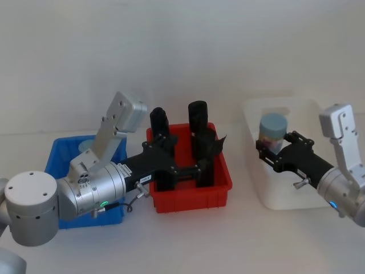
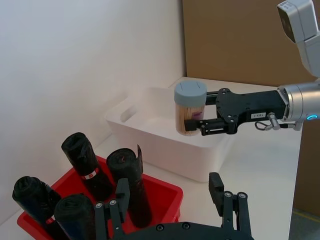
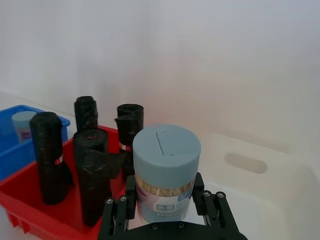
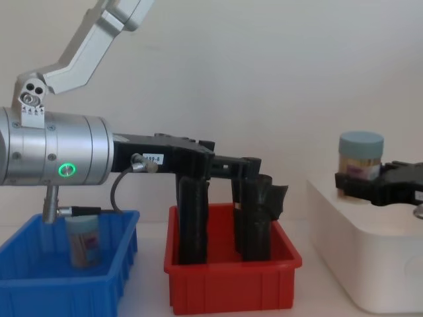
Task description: Pick the cotton swabs from the blue box and place them into the white box.
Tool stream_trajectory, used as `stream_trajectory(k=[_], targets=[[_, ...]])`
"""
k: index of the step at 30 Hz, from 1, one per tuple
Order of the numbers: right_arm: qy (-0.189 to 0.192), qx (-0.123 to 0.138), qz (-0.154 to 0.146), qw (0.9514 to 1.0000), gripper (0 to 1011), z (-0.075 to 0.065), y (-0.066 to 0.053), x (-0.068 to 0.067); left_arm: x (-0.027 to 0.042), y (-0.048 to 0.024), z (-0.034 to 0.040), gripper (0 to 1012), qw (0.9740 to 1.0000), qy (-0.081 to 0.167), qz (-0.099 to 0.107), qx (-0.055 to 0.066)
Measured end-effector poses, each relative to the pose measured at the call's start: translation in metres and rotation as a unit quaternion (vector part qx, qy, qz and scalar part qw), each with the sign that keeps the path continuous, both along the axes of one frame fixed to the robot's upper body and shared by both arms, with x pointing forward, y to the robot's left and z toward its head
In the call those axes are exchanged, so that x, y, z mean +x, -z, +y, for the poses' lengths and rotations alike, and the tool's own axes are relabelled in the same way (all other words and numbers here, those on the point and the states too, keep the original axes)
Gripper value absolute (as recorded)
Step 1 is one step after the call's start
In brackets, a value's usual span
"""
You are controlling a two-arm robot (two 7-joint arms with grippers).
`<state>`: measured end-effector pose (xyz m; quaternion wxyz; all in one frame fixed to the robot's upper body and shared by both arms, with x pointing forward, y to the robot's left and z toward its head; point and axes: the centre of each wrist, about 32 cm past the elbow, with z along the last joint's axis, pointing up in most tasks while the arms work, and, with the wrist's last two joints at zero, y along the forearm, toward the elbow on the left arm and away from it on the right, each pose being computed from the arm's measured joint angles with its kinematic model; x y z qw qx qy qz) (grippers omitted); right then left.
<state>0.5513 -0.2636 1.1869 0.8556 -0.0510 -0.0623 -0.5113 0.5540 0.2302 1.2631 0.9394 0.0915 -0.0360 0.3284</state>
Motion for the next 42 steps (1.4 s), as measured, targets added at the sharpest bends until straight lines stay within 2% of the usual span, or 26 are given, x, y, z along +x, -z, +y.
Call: stream_trajectory(k=[4, 6, 7, 11, 13, 16, 18, 42], targets=[[0.026, 0.003, 0.008, 0.9996, 647, -0.006, 0.001, 0.003, 0.0, 0.0, 0.0, 1004, 1.0, 0.0, 0.0, 0.0], [0.035, 0.004, 0.012, 0.9993, 683, -0.008, 0.001, 0.004, 0.0, 0.0, 0.0, 1004, 1.0, 0.0, 0.0, 0.0], [0.042, 0.004, 0.015, 0.999, 736, -0.01, 0.001, 0.006, 0.0, 0.0, 0.0, 1004, 1.0, 0.0, 0.0, 0.0], [0.056, 0.004, 0.022, 0.9982, 846, -0.013, 0.002, 0.009, 0.0, 0.0, 0.0, 1004, 1.0, 0.0, 0.0, 0.0], [0.059, 0.004, 0.024, 0.9979, 870, -0.014, 0.002, 0.01, 0.0, 0.0, 0.0, 1004, 1.0, 0.0, 0.0, 0.0], [0.067, 0.005, 0.028, 0.9973, 973, -0.016, 0.003, 0.013, 0.0, 0.0, 0.0, 1004, 1.0, 0.0, 0.0, 0.0], [0.071, 0.005, 0.03, 0.997, 1002, -0.017, 0.003, 0.014, 0.0, 0.0, 0.0, 1004, 1.0, 0.0, 0.0, 0.0], [0.084, 0.01, 0.02, 0.9962, 1002, -0.021, 0.001, 0.013, 0.0, 0.0, 0.0, 1004, 1.0, 0.0, 0.0, 0.0]])
